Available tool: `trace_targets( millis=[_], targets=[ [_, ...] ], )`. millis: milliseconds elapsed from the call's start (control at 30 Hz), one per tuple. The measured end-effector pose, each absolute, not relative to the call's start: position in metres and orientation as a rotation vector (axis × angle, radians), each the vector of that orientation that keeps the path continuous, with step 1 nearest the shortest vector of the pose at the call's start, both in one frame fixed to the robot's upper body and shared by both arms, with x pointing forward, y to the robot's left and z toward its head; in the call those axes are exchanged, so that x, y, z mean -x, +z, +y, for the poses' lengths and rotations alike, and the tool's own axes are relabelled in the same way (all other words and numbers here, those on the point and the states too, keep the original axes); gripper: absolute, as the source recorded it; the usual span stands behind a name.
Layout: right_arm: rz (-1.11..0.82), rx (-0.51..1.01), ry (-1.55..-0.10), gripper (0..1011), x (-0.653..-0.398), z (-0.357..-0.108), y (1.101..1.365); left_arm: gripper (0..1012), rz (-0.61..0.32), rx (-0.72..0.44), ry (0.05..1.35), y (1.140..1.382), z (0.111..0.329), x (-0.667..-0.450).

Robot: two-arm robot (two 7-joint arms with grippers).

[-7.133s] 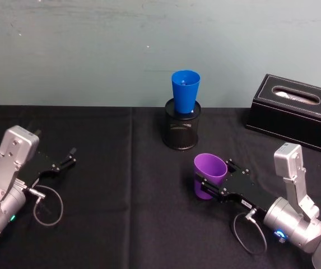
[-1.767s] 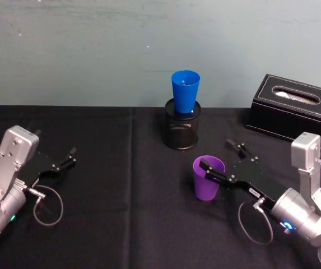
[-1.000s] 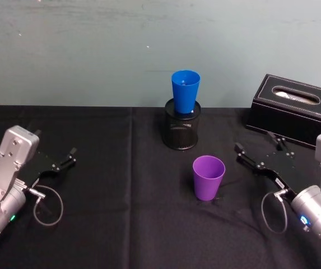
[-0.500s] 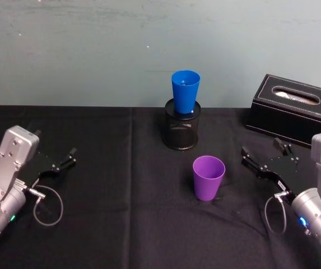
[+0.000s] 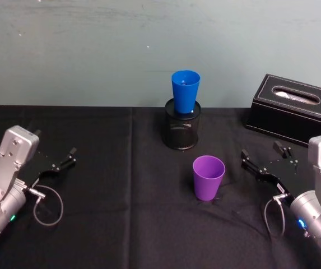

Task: Pick up one cup with a gripper and tap it against the other cup.

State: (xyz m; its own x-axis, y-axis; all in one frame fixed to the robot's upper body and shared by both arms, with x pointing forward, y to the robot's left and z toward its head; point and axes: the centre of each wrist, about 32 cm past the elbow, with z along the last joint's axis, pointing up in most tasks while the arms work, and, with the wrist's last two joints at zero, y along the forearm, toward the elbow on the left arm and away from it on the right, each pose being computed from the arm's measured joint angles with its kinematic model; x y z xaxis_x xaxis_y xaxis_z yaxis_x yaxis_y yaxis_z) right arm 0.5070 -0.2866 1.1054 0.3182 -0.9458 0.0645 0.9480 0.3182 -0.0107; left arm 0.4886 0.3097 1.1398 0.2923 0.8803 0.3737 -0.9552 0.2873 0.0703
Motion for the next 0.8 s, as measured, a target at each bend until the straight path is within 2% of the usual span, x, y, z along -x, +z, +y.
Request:
trace_targets(
  millis=[800],
  targets=[
    [-0.029, 0.055, -1.21, 1003, -0.5131, -0.2842, 1.0959, 1011, -0.285, -0.305, 1.248, 1.1398, 0.3097, -0.4886]
  ],
)
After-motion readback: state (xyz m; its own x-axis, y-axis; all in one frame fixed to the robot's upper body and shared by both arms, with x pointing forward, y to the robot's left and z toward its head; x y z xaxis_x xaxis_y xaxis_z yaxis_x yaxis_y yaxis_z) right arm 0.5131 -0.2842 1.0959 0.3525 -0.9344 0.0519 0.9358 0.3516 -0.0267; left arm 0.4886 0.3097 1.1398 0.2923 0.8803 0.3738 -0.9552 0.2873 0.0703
